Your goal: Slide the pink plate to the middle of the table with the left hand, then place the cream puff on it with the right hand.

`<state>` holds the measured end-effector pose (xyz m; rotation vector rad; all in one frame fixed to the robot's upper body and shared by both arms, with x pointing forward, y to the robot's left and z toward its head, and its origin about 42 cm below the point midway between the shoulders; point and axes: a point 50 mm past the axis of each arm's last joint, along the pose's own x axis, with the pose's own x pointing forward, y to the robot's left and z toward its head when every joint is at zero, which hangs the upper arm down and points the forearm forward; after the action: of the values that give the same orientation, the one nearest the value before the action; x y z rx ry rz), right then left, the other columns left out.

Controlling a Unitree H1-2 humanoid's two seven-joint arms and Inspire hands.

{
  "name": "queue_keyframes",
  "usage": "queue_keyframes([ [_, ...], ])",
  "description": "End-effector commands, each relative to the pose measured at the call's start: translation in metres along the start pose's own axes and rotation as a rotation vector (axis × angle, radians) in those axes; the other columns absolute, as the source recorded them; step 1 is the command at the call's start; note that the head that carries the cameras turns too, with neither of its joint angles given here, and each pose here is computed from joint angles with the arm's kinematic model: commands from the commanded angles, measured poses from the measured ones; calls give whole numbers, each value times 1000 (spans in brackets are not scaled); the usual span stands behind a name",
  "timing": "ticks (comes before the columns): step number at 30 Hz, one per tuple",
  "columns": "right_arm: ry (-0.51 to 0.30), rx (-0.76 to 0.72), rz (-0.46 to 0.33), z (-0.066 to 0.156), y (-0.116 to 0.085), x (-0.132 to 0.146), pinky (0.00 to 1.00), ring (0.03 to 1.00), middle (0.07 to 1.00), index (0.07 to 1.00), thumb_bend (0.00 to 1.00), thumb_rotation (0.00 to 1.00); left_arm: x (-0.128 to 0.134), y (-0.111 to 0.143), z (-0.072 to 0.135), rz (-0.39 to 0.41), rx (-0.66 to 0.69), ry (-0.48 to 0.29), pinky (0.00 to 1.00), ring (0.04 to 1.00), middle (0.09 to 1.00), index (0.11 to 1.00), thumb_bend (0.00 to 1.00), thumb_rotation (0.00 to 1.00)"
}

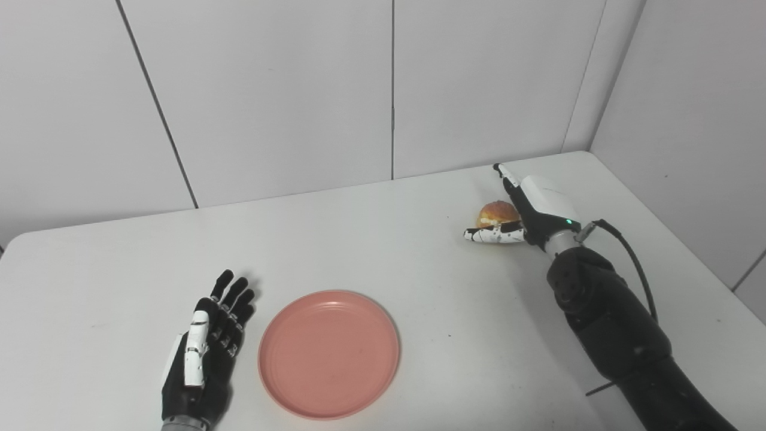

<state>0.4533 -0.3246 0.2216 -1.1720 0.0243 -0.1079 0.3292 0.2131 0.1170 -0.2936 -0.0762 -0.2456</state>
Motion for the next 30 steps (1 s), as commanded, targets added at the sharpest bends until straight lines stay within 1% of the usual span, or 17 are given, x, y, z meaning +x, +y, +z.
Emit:
queue_keyframes([
  [1, -34, -4, -83, 10, -31, 15, 694, 853, 930, 964, 932, 547, -32, 26, -29, 70, 14, 133, 982, 950, 944, 929, 340, 1000],
  [7, -12, -9, -65, 7, -28, 23, 719, 862, 930, 968, 923, 554, -32, 24, -28, 70, 12, 131, 976, 943, 938, 926, 336, 1000],
  [13, -13, -4, -60, 5, -24, 28, 687, 842, 912, 962, 921, 547, -33, 23, -28, 74, 9, 131, 981, 944, 940, 927, 334, 1000],
  [20, -3, -10, -49, 0, -20, 35, 725, 850, 921, 945, 904, 537, -33, 20, -29, 68, 1, 135, 980, 944, 943, 930, 338, 1000],
  [24, 20, 4, -46, 0, -20, 39, 738, 853, 920, 941, 894, 511, -32, 19, -28, 68, 5, 132, 981, 943, 940, 931, 337, 1000],
  [27, 37, 7, -38, 2, -19, 43, 703, 847, 918, 932, 887, 492, -32, 18, -29, 63, 8, 136, 986, 947, 943, 934, 333, 1000],
  [30, 45, 2, -31, 3, -19, 46, 695, 846, 917, 924, 889, 494, -33, 18, -29, 60, 10, 136, 987, 947, 943, 933, 333, 1000],
])
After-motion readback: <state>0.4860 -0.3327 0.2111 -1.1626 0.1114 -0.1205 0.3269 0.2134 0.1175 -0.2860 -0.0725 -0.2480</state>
